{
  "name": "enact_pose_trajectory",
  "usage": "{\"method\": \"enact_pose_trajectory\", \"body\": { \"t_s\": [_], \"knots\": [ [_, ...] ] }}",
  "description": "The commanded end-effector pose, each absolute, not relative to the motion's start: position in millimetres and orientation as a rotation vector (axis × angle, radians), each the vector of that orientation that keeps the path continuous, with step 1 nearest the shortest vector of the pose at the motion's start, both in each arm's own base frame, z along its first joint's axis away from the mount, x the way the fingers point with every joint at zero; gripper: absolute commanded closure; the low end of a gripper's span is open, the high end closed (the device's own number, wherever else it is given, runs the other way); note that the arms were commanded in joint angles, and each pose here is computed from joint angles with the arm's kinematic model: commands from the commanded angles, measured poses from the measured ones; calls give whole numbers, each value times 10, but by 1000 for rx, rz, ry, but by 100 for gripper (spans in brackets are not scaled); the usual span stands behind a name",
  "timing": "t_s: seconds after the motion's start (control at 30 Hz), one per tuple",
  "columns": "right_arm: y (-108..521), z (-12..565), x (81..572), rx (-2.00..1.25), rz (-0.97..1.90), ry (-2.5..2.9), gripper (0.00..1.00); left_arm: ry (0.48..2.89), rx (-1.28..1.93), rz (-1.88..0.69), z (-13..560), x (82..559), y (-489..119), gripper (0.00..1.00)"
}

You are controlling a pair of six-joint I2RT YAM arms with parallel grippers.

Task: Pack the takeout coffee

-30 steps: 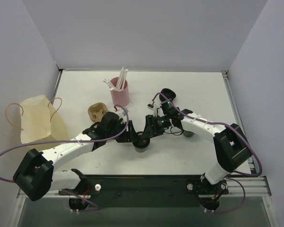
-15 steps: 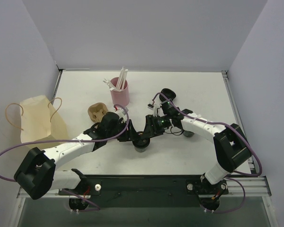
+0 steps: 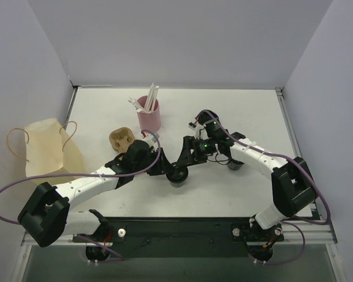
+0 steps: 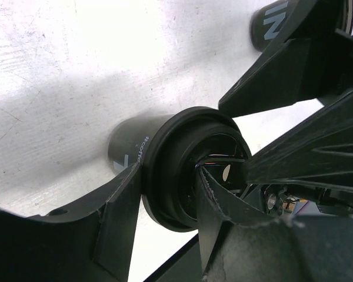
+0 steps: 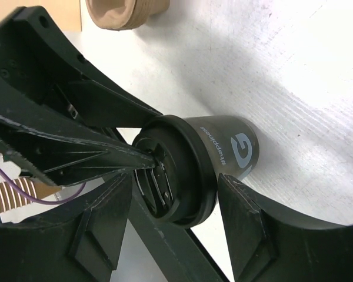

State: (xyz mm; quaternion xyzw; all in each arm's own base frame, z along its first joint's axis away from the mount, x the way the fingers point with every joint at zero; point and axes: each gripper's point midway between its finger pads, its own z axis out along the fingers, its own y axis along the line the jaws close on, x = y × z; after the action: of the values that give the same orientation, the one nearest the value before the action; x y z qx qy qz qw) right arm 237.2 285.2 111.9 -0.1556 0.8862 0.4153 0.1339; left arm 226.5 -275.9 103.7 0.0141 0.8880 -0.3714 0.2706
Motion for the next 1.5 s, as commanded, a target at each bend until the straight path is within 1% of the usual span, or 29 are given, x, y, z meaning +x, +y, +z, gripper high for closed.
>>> {"method": "enact_pose_trajectory", "body": {
  "t_s": [0.0, 0.2, 0.47, 0.73, 1.07, 1.3, 1.33, 1.47],
  "knots": [
    [2834, 1409, 2417, -444, 1251, 2497, 40, 2565, 16, -770, 488, 2079, -2454, 51],
    [2700, 1377, 2354, -385, 1228, 2511, 43, 2569, 18, -753, 470, 2063, -2452, 51],
    [2508, 1342, 2294, -251, 1172, 2517, 53, 2578, 17, -712, 445, 2041, -2386, 52],
    [2472, 1207, 2246, -158, 1187, 2522, 62, 2579, 14, -710, 444, 2046, -2387, 52],
    [2567, 1098, 2277, -131, 1286, 2494, 66, 2584, 18, -702, 430, 2022, -2371, 52],
    [2510, 848, 2251, -85, 1237, 2552, 71, 2591, 17, -704, 387, 2009, -2398, 52],
    [2481, 779, 2219, -72, 1221, 2570, 73, 2594, 22, -702, 378, 1998, -2404, 52],
    [2399, 615, 2171, -41, 1178, 2584, 78, 2616, 5, -674, 284, 1973, -2372, 56]
  ]
}}
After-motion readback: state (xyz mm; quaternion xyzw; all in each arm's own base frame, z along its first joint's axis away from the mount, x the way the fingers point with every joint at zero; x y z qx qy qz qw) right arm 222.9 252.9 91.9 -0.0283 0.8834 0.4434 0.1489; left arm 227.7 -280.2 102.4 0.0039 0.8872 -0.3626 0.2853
